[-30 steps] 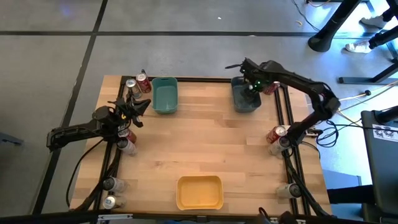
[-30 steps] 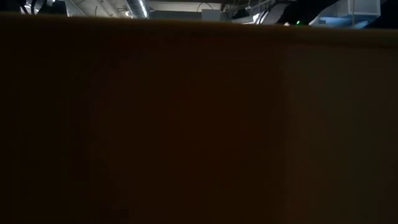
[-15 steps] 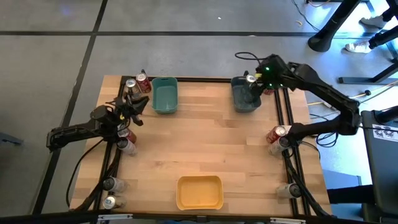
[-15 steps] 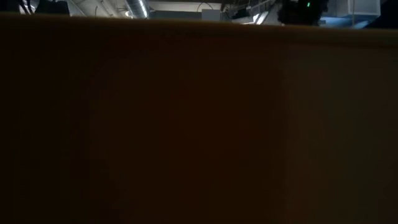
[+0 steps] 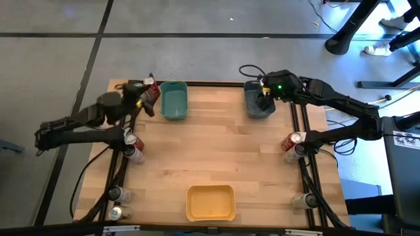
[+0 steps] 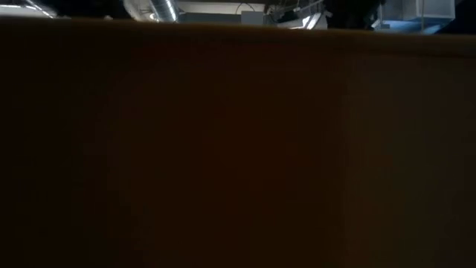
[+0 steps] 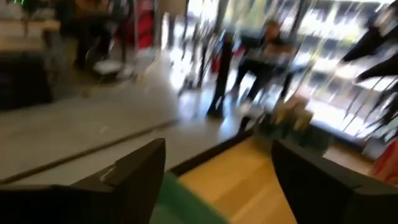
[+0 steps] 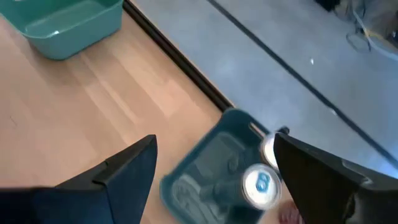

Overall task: Sort soda cans
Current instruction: Put the top blue soda can into the blue bin

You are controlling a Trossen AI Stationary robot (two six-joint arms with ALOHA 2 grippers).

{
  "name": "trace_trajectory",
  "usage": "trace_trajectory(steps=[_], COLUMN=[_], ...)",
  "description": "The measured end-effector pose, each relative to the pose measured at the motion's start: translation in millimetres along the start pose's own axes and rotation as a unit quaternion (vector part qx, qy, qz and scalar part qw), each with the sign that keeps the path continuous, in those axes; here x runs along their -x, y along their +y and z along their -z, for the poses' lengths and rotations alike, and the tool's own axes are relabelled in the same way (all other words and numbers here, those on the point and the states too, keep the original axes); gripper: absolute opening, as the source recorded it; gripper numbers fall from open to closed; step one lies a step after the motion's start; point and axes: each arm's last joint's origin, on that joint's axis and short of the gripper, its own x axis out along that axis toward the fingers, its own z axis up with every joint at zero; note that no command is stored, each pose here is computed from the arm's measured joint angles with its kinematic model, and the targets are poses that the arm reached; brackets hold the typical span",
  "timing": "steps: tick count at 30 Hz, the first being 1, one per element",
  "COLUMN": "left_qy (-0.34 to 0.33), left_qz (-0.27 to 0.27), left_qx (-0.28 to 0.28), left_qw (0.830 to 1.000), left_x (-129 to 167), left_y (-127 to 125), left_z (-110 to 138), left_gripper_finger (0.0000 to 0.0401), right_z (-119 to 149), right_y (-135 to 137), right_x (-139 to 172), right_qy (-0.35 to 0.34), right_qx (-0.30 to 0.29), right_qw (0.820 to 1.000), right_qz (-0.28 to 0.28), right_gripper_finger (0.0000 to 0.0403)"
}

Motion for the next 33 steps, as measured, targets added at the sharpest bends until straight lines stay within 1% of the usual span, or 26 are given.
trace_trajectory(steps=[3,6,8,10,13,23,26,28,31,33], left_qy=[0.082,0.169,0.207,0.23,0.232,0.225,0.228,0.229,0.242,0.261], left_qz=[-0.047,-0.093,-0.114,-0.125,-0.128,-0.137,-0.137,-0.146,-0.165,-0.178], left_qx=[-0.036,-0.086,-0.102,-0.113,-0.13,-0.125,-0.146,-0.143,-0.145,-0.137], left_qw=[0.995,0.977,0.966,0.959,0.956,0.956,0.953,0.952,0.945,0.939], left_x=[-14.5,-30.4,-39.8,-47.6,-56.0,-60.9,-60.6,-60.8,-62.2,-65.1], left_y=[-5.1,-6.2,-6.7,-8.0,-9.8,-6.9,-4.5,-2.3,1.5,3.6], left_z=[-27.8,-47.1,-57.7,-64.2,-74.2,-77.8,-78.5,-78.5,-76.0,-72.1], left_gripper_finger=[0.0303,0.0304,0.0304,0.0304,0.0304,0.0304,0.0305,0.0306,0.0306,0.0306], right_z=[4.1,8.1,11.0,14.4,19.1,28.4,30.9,32.4,33.2,33.0], right_y=[2.5,4.9,6.1,7.1,8.3,10.7,11.8,12.7,13.1,13.0], right_x=[-8.0,-14.6,-18.3,-21.5,-25.6,-34.2,-36.4,-37.7,-38.4,-38.3], right_qy=[-0.002,-0.001,0.002,0.009,0.018,0.033,0.037,0.04,0.042,0.041], right_qx=[0.003,0.003,0.004,0.007,0.011,0.019,0.02,0.017,0.016,0.015], right_qw=[1.0,1.0,1.0,1.0,1.0,0.999,0.999,0.999,0.999,0.999], right_qz=[0.0,0.0,0.0,0.0,-0.003,-0.001,-0.009,-0.018,-0.019,-0.019], right_gripper_finger=[0.0321,0.0321,0.0321,0.0321,0.0321,0.0321,0.0321,0.0321,0.0321,0.0321])
